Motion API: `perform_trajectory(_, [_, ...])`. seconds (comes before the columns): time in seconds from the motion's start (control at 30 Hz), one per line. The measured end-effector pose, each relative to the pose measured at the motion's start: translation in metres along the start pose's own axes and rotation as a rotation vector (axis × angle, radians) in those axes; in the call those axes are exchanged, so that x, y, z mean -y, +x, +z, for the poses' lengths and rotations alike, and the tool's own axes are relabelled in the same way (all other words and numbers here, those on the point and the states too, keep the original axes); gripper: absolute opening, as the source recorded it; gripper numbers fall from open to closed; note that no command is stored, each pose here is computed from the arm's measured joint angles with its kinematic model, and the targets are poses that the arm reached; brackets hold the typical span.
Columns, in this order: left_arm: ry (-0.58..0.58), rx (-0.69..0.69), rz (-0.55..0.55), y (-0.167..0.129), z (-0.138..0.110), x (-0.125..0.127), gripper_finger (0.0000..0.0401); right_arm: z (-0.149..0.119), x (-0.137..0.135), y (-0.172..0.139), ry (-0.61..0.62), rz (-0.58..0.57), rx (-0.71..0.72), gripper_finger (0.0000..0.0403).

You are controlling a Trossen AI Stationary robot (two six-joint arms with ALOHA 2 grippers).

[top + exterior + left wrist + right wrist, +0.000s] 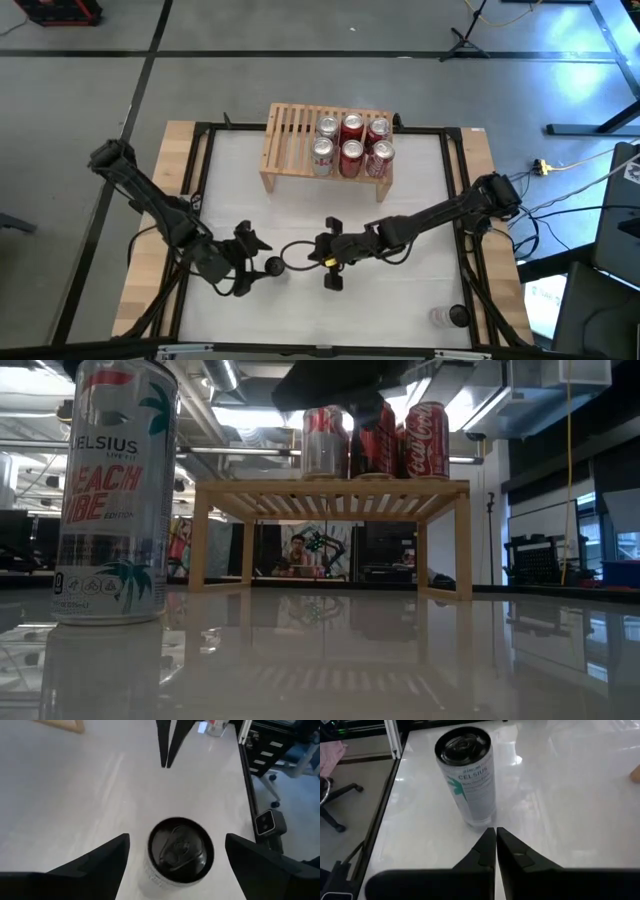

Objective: Place canned beverage on shelf
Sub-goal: Put the top white and pink soda can on the shelf

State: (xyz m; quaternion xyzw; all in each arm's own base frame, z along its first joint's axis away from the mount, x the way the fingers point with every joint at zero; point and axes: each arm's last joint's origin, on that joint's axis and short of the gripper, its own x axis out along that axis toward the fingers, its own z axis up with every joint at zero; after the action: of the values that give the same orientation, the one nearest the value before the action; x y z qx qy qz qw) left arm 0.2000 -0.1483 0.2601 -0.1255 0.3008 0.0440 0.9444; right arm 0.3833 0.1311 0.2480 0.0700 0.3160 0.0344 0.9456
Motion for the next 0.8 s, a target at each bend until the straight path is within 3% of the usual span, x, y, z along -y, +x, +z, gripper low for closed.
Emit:
perform_trajectory(0.67, [0.033,-0.019,-0.004,0.039,-0.033,0.003,0.0320,0.000,0.000,0.000,0.022,-0.001,0.003,0.0012])
perform_trajectory(0.8, [0.017,0.000,0.011,0.043,-0.030,0.002,0.0302,0.000,0.000,0.000,0.020,-0.003,-0.004,0.0012])
